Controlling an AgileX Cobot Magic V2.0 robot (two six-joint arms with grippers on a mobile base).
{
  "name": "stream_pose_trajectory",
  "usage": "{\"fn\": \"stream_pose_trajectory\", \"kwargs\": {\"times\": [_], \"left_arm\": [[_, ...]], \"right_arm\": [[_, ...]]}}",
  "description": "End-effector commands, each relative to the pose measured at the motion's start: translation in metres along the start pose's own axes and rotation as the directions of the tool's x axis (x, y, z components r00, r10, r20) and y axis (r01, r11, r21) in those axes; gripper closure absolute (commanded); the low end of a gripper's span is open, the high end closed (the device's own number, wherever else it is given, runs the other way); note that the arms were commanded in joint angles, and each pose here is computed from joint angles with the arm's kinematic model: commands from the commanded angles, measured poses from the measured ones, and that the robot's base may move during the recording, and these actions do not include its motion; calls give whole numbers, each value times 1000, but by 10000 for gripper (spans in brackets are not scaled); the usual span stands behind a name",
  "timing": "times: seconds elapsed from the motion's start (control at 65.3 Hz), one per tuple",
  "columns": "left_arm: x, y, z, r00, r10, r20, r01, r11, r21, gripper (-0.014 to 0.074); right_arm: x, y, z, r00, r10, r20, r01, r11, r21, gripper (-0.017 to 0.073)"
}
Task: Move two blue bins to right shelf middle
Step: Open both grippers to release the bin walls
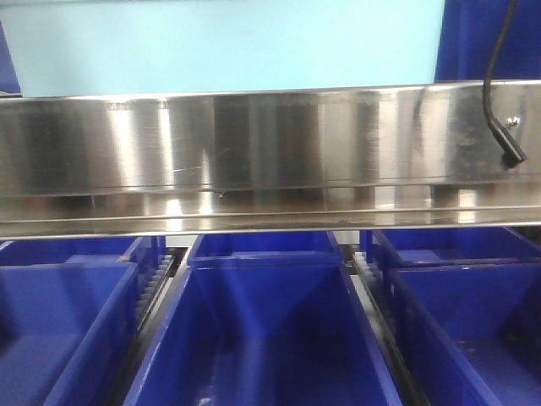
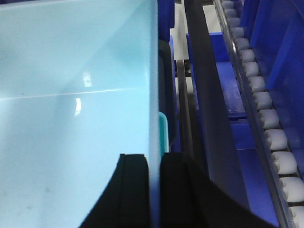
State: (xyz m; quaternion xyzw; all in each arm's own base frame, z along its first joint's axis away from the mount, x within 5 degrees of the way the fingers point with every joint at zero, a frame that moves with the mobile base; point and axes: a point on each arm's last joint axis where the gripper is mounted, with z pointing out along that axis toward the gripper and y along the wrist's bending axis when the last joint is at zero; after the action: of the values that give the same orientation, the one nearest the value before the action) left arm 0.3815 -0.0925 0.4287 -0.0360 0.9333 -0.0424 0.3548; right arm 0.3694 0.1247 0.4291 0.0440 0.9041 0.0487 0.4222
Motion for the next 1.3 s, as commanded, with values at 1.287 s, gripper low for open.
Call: {"fn": "stream_pose_trajectory", "kwargs": {"times": [1.287], "left_arm": [[1,-8,-19,1000,-13,5,12,996,87,705]], "right_arm": [[0,6,-14,995,50,-85,-53,998,-34,711]]}}
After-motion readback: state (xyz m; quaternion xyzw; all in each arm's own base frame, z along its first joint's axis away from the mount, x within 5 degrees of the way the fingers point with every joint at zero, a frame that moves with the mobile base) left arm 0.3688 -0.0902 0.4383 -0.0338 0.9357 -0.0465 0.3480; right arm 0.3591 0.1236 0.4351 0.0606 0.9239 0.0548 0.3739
